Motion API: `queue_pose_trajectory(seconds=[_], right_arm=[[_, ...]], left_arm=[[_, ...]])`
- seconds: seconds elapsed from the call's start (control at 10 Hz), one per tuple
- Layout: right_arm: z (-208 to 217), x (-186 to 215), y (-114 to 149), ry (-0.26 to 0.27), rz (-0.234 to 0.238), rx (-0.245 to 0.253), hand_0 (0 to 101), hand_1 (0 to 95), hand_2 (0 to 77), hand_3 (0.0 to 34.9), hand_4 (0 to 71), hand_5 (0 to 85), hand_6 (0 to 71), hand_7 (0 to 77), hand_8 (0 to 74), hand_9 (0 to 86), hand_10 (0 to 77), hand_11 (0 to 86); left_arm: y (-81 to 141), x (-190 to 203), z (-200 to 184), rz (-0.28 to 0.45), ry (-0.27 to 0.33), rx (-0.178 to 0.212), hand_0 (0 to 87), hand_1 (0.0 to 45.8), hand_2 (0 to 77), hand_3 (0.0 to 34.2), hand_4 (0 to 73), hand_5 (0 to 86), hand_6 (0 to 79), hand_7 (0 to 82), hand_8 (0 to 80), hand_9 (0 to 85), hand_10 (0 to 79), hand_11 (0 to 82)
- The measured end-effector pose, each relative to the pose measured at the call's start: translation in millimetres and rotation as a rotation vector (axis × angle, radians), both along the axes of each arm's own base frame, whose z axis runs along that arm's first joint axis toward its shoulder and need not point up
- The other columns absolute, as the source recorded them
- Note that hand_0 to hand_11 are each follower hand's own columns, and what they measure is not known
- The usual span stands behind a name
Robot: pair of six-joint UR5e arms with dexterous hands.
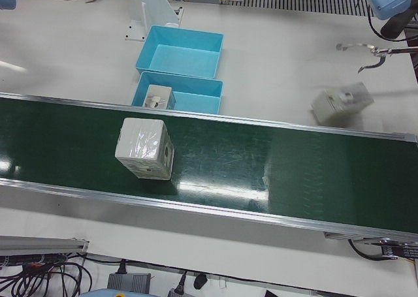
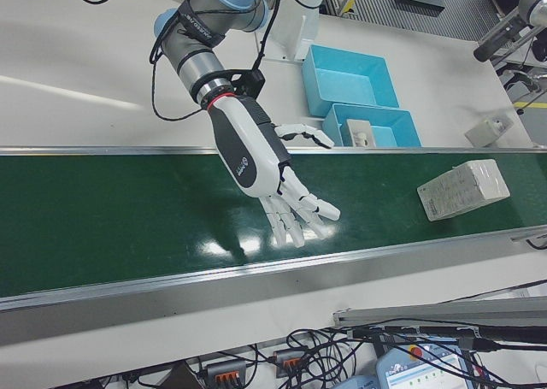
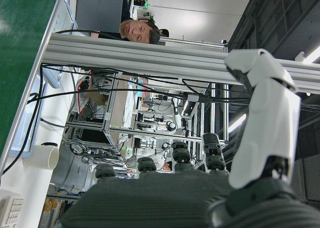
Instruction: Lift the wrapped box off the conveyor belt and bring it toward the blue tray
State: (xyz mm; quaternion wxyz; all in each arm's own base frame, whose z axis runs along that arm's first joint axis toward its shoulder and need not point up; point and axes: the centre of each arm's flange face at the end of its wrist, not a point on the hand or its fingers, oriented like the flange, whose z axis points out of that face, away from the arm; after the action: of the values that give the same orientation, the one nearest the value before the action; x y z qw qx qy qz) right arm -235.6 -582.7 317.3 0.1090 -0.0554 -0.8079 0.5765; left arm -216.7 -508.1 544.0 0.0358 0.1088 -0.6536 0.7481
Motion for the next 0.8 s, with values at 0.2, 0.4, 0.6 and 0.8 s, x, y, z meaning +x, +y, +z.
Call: queue_pose_trajectory(seconds=[0.2,0.4,0.6,0.8], right_arm=[[1.0,-3.3,0.3,0.004,-0.004,-0.003,39,22.9,43.6,21.3,0.0,13.6,0.0,0.5,1.6,1.6,0.5,1.1],[1.2,-4.4,0.2,0.005,-0.005,-0.003,46,11.5,43.1,24.8,0.0,2.2,0.0,0.0,0.0,1.6,0.5,1.6],[1.3,-5.5,0.2,0.005,-0.006,-0.004,45,11.5,8.7,21.8,0.0,4.9,0.0,0.0,0.0,1.6,0.0,1.6],[1.8,-5.3,0.1,0.006,-0.006,-0.005,45,11.5,8.7,18.4,0.0,4.9,0.0,0.5,0.0,1.6,0.5,1.1]], left_arm=[[0.0,0.0,0.0,0.000,0.000,0.000,0.0,0.0,0.5,0.0,0.0,1.1,0.0,0.0,0.0,0.0,0.5,0.0],[0.0,0.0,0.0,0.000,0.000,0.000,0.0,0.0,0.5,0.0,0.0,1.1,0.0,0.5,0.0,0.0,0.5,0.0],[0.0,0.0,0.0,0.000,0.000,0.000,0.0,0.0,0.5,0.0,0.0,1.1,0.0,0.0,0.0,0.0,0.5,0.0],[0.0,0.0,0.0,0.000,0.000,0.000,0.0,0.0,1.1,0.0,0.0,1.1,0.0,0.0,0.0,0.0,0.5,0.0]])
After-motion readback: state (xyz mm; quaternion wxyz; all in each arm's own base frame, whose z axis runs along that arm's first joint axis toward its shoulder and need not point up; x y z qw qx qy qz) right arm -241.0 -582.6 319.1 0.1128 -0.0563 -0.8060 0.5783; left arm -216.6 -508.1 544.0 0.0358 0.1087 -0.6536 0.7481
